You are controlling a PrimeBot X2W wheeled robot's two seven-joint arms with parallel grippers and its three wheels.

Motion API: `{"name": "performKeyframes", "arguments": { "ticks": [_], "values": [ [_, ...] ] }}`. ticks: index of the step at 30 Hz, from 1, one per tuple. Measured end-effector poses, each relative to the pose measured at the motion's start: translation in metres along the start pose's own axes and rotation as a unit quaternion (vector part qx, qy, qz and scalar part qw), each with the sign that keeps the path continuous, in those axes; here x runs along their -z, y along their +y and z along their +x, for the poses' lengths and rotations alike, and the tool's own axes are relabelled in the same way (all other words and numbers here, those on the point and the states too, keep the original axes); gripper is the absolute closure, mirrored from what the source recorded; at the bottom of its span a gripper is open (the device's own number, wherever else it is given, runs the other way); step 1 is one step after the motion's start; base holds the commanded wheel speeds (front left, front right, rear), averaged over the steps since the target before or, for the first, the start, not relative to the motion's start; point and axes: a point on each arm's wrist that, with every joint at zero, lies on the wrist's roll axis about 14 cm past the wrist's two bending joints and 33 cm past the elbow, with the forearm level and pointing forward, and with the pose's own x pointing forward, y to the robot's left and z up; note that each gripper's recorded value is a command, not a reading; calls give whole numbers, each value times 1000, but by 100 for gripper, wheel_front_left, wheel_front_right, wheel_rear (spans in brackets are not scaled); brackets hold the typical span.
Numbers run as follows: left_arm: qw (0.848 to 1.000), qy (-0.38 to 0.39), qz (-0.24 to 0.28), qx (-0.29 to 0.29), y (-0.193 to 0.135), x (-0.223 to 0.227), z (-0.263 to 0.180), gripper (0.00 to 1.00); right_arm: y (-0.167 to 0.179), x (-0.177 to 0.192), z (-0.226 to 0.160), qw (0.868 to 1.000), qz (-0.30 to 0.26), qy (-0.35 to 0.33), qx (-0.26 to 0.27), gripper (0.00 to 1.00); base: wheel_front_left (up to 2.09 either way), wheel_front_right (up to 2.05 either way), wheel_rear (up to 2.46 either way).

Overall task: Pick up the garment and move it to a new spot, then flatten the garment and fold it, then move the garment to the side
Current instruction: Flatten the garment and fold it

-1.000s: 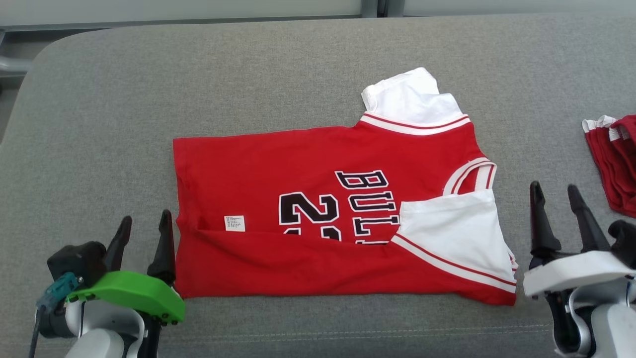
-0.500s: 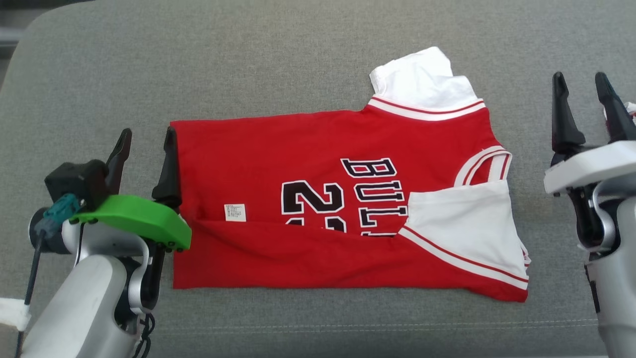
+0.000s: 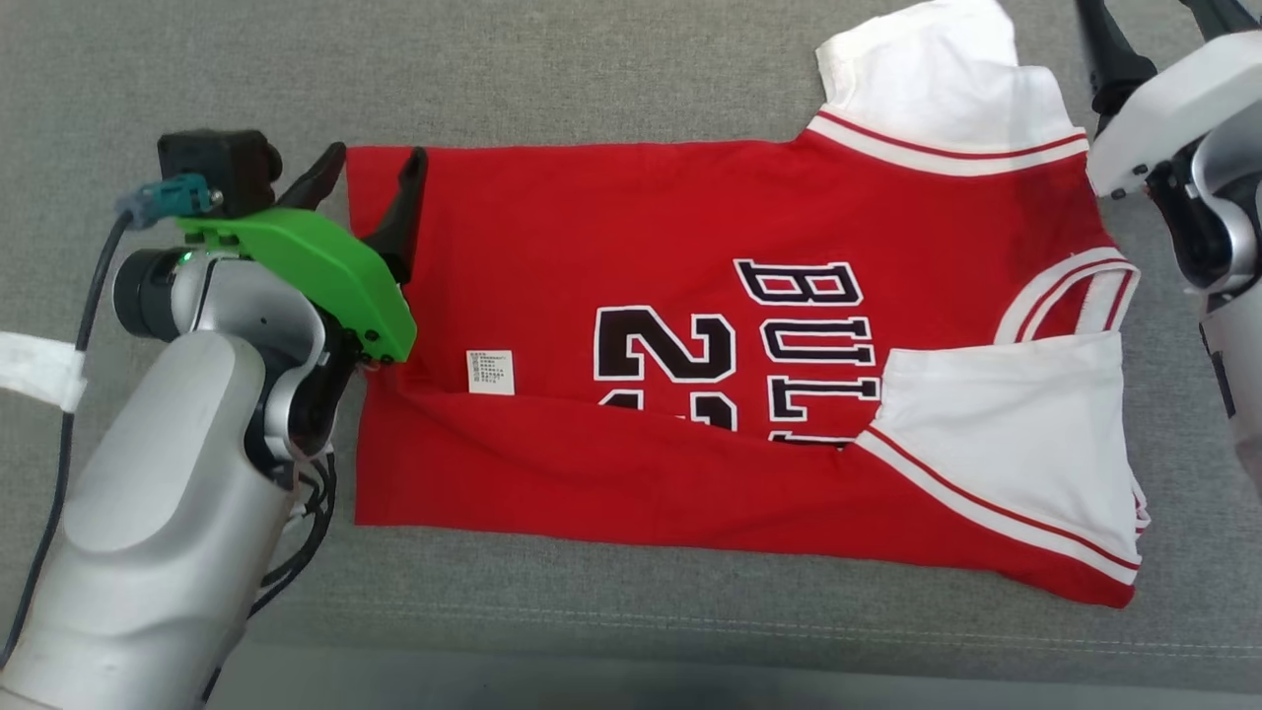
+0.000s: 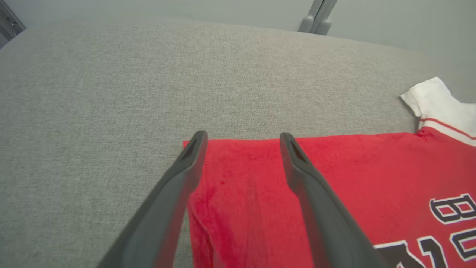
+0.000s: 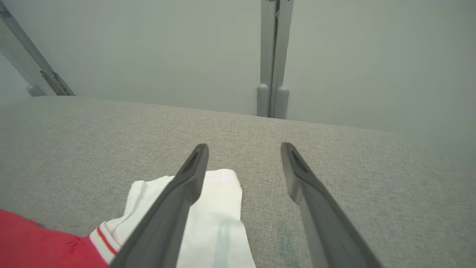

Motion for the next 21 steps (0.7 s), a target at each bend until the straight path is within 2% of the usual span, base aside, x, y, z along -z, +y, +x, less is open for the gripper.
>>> {"name": "performKeyframes", "arguments": {
  "ticks": [13, 21],
  "values": [
    [995, 86, -29, -29, 40, 41, 36, 0, 32, 82, 64, 990, -6, 127, -58, 0, 0, 0, 0],
    [992, 116, -29, -27, 47, 53, 41, 0, 28, 104, 77, 985, 0, 164, -49, 0, 0, 0, 0]
  ]
}}
